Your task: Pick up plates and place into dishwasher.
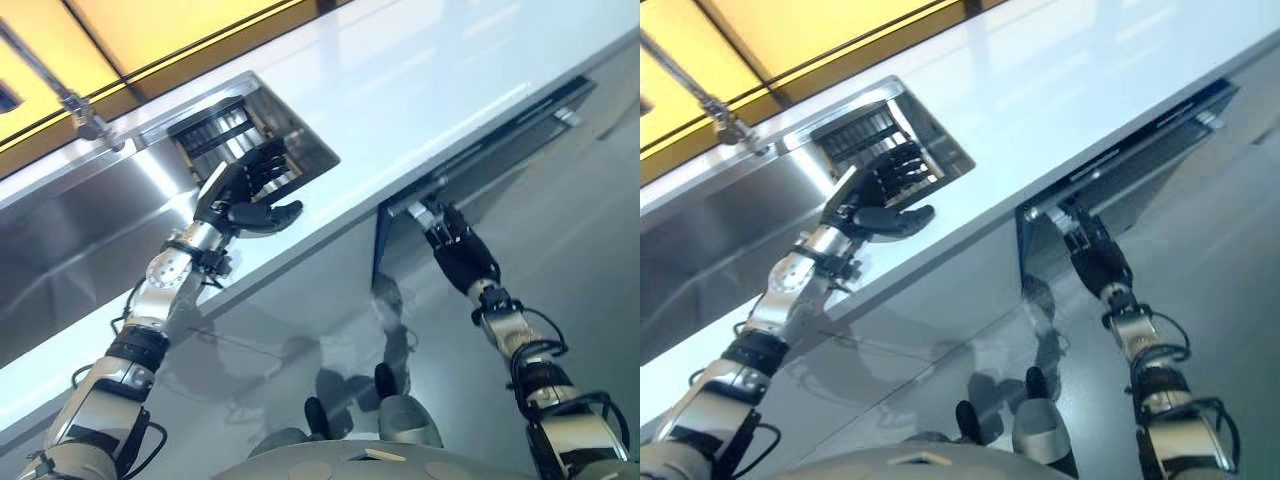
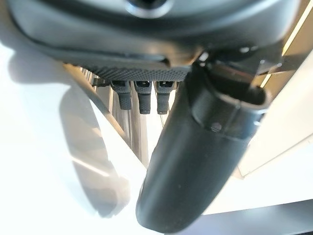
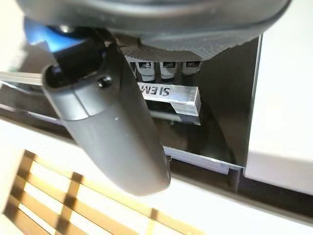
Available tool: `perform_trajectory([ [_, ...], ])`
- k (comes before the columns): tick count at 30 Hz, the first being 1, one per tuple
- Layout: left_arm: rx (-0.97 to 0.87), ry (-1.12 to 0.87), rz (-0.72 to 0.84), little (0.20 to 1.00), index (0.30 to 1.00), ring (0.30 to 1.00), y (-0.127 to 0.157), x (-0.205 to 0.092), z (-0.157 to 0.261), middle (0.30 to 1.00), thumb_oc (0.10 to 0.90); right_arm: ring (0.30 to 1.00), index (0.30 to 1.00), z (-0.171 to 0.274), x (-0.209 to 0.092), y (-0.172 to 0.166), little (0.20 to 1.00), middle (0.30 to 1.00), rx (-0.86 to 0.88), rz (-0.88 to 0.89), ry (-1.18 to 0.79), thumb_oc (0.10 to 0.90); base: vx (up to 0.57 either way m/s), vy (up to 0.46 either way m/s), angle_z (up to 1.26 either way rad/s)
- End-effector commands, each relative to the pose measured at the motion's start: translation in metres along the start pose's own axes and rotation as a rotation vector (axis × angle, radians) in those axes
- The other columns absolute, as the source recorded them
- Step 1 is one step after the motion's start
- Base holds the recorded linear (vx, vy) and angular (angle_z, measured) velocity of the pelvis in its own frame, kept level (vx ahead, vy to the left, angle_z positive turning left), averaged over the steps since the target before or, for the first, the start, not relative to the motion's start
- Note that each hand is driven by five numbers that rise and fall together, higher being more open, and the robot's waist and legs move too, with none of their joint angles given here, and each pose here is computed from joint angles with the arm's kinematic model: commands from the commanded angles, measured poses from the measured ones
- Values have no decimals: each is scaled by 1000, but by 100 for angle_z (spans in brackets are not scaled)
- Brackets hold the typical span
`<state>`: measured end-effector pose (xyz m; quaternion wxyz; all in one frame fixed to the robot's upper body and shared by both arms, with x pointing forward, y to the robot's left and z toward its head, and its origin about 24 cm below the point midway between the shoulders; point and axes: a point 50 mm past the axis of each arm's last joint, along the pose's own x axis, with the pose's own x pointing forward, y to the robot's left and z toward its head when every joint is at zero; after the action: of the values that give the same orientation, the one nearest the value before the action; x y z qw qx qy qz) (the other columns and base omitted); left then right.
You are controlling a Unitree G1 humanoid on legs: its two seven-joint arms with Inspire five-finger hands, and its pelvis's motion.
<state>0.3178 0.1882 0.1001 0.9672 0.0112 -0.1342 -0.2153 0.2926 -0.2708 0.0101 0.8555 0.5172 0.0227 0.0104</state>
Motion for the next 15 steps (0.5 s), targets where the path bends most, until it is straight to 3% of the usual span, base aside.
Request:
perform_trajectory([
  [1,-5,-59,-37,900,900,900,-6,7,6,900,800,900,900,16,64,140,900,900,4,626,-64,800,13,10,11],
  [9,0,-63,-39,900,900,900,-4,7,7,900,800,900,900,23,62,118,900,900,-62,506,-69,800,5,3,4],
  [15,14,-64,-30,900,900,900,-1,8,11,900,800,900,900,23,53,78,900,900,-325,263,-25,800,0,0,0],
])
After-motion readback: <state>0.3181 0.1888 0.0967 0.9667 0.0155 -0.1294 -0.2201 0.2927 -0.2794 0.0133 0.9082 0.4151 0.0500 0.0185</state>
